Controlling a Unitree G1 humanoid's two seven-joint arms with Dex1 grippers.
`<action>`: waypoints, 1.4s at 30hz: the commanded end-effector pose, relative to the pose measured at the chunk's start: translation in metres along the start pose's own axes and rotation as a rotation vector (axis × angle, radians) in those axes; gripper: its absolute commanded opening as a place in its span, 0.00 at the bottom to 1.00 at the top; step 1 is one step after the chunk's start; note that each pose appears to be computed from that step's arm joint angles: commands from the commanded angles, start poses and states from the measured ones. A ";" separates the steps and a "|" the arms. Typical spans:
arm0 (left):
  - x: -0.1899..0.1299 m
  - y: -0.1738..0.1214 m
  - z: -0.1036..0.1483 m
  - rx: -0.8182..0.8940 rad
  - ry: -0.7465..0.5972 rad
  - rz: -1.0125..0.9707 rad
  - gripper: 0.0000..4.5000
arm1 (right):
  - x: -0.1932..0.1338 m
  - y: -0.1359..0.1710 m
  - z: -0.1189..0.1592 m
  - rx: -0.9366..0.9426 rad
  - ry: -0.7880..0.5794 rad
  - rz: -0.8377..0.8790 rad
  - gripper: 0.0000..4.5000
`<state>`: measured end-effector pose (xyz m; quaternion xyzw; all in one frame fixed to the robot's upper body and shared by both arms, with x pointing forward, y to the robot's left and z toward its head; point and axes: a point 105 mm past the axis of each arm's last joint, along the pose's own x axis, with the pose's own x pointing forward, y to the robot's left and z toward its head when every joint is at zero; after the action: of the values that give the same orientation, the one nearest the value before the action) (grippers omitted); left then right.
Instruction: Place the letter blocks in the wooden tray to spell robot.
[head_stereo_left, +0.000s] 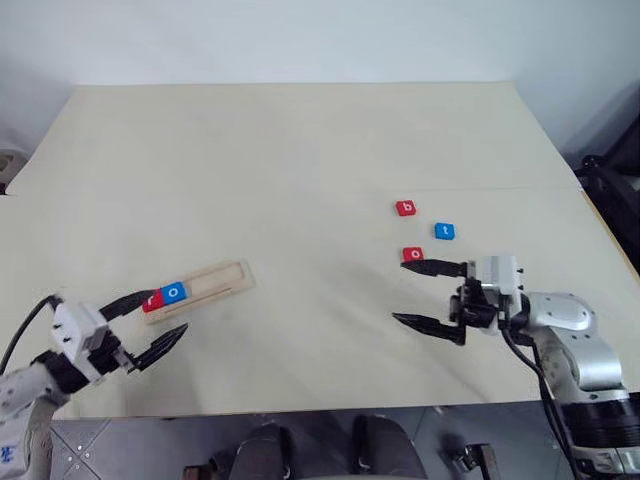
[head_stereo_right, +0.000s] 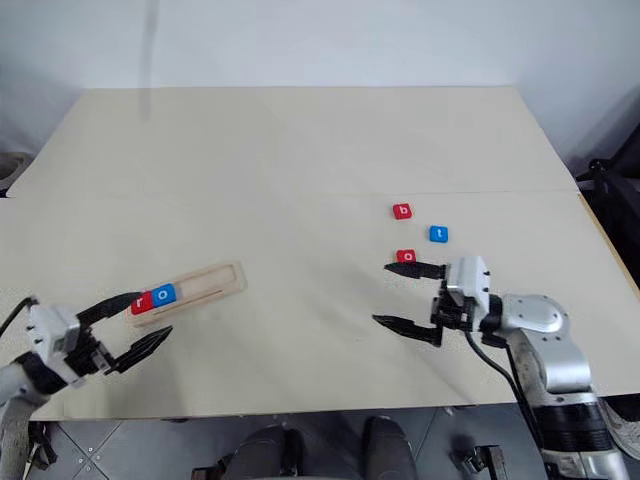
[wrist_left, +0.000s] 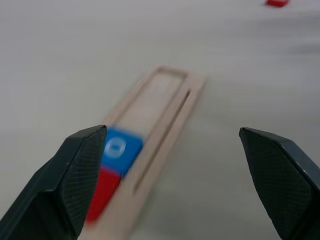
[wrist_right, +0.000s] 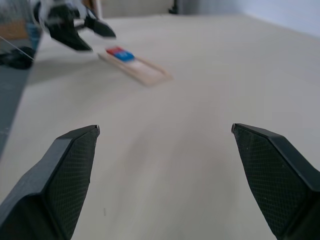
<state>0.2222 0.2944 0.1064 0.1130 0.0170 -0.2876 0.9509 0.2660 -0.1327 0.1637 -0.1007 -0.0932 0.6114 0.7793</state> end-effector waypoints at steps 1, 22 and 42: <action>-0.025 0.010 -0.002 0.004 -0.015 0.122 1.00 | 0.014 0.007 0.021 -0.042 -0.069 0.052 0.99; -0.009 0.046 -0.007 0.058 0.135 -0.075 1.00 | -0.010 0.012 0.005 0.011 0.032 0.023 0.99; 0.039 0.048 -0.026 0.041 0.308 -0.438 1.00 | -0.022 0.014 0.010 -0.013 0.054 -0.082 0.99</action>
<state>0.2862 0.3228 0.1042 0.1727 0.1500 -0.4495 0.8635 0.2489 -0.1460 0.1582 -0.1007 -0.0624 0.5841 0.8030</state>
